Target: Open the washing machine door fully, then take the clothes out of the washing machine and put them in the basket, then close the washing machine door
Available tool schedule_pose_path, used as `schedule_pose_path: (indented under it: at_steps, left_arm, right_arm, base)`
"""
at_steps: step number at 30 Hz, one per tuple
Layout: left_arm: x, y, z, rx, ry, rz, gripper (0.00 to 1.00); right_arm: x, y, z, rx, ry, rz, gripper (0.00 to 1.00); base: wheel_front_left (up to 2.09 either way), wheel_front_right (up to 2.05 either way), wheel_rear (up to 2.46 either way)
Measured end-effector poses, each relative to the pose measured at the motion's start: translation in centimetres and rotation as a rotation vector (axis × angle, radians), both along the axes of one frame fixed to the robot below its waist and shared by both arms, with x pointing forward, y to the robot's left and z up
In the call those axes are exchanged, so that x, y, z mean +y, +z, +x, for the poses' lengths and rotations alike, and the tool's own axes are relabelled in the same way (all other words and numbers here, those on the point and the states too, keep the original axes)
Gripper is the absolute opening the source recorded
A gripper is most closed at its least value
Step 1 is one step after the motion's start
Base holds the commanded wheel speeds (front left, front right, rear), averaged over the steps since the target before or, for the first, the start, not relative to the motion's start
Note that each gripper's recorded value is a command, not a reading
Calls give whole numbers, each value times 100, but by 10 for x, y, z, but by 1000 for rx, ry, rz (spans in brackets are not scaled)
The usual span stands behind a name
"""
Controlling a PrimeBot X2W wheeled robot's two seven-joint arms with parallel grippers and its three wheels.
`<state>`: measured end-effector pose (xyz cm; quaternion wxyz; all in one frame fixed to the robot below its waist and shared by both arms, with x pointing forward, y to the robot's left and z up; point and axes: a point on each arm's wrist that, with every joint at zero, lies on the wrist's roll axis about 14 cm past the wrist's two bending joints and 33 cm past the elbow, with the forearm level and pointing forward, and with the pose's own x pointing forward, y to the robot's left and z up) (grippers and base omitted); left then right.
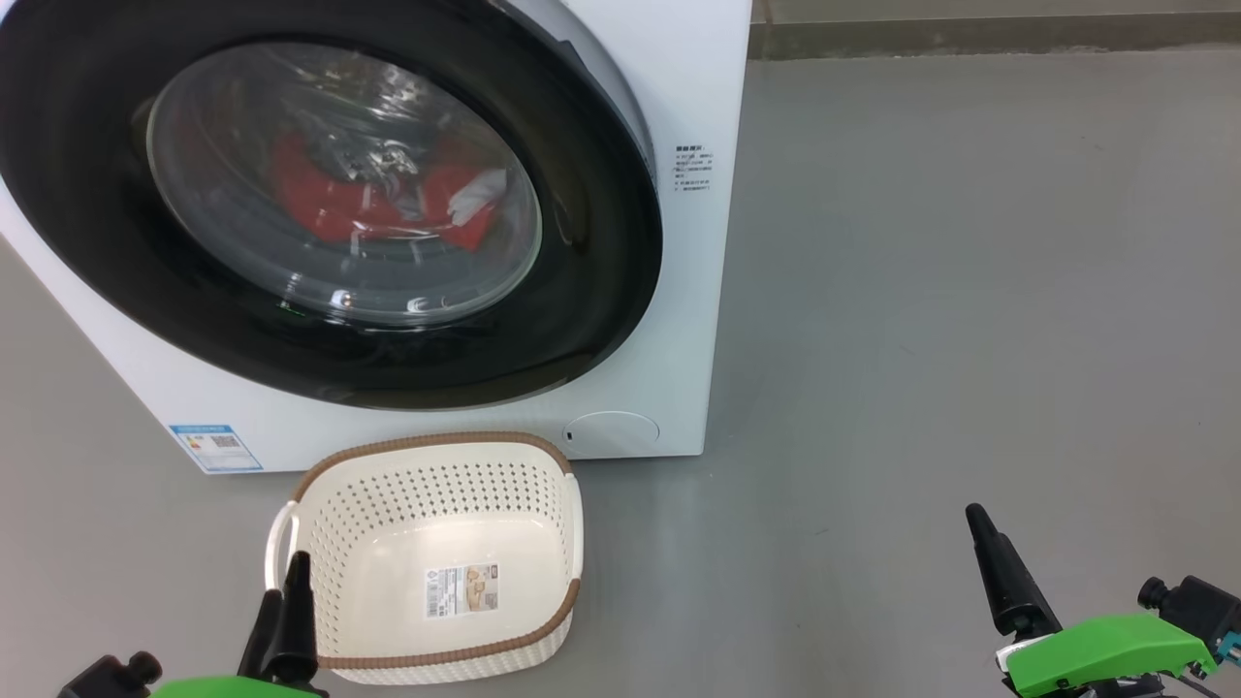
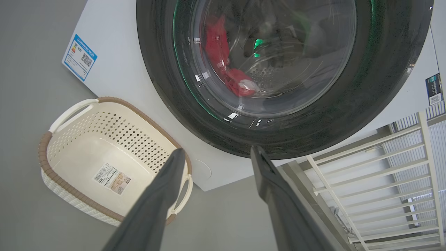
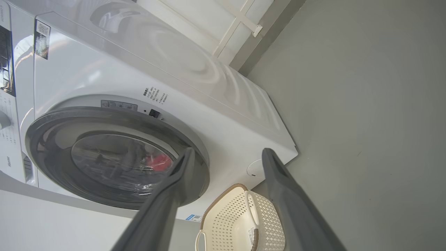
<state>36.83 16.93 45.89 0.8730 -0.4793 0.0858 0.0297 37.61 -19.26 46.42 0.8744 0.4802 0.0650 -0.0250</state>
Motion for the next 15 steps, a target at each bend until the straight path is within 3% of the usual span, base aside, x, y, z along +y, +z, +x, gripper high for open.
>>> schedule_pose_path:
  at_steps: [5,6,15]
  left_arm:
    - [-1,0,-1,-2,-5,53,100]
    - [0,-1,-3,-1,-20,175,100]
    - [-1,5,-2,-29,-37,295,100]
  right_arm:
    - [0,1,1,-6,10,-51,100]
    - [0,4,2,-22,29,-166,100]
    - [0,2,-3,-29,49,-272,100]
  base:
    - [0,0,0]
    - [0,0,0]
    - [0,0,0]
